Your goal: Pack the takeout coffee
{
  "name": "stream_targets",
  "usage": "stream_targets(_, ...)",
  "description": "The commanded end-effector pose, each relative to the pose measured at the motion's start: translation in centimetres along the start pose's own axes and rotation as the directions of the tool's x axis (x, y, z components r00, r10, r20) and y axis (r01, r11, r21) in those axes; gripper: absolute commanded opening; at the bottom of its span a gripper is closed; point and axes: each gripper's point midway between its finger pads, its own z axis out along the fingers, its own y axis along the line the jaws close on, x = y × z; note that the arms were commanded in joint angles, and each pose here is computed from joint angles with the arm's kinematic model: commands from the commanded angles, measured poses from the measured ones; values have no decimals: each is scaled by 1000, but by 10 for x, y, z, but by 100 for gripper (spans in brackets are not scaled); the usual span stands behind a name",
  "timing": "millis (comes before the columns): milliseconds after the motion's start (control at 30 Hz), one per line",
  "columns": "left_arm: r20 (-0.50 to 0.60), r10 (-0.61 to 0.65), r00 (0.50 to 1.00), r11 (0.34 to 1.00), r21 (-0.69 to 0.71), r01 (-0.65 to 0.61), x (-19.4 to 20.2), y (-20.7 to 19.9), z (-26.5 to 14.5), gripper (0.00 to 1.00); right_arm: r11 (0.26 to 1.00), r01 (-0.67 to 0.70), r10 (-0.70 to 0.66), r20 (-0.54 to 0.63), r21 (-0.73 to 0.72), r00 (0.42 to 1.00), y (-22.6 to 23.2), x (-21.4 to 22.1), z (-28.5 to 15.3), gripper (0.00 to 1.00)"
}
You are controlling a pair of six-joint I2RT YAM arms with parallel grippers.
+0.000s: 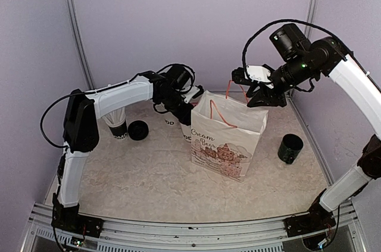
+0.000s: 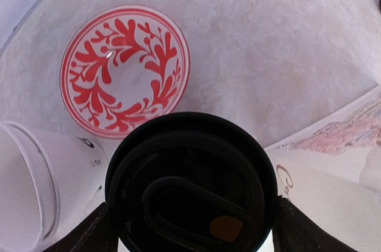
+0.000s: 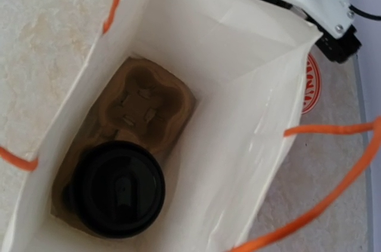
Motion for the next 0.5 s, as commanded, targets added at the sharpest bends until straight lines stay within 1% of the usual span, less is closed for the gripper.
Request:
stream_targets(0, -43, -24, 999, 1000, -16, 23, 18, 2, -32, 75, 1000, -4, 4, 18, -10, 1000, -1, -2, 1, 30)
stream_targets(33, -39, -25, 999, 999, -26, 24, 20, 3, -41, 75, 1000, -4, 5, 19, -12, 1000, -2, -2, 1, 30)
stream_targets(133, -62, -29, 998, 999, -42, 26, 39, 1, -54, 75, 1000, -2, 2, 21, -14, 1000, -2, -3, 2, 31)
stream_targets(233, -84, -40, 996, 995, -89, 33, 60, 4, -70, 76, 1000, 1, 0, 24, -17, 1000, -2, -4, 3, 31)
stream_targets(300, -96, -39, 995, 995, -99, 29, 73, 0, -78, 76, 1000, 0, 0, 25, -20, 1000, -2, -4, 3, 31)
stream_targets(467, -116, -10, 993, 995, -104, -2, 97, -22, -96, 81, 1000, 6, -5, 30, -24, 1000, -3, -6, 3, 31)
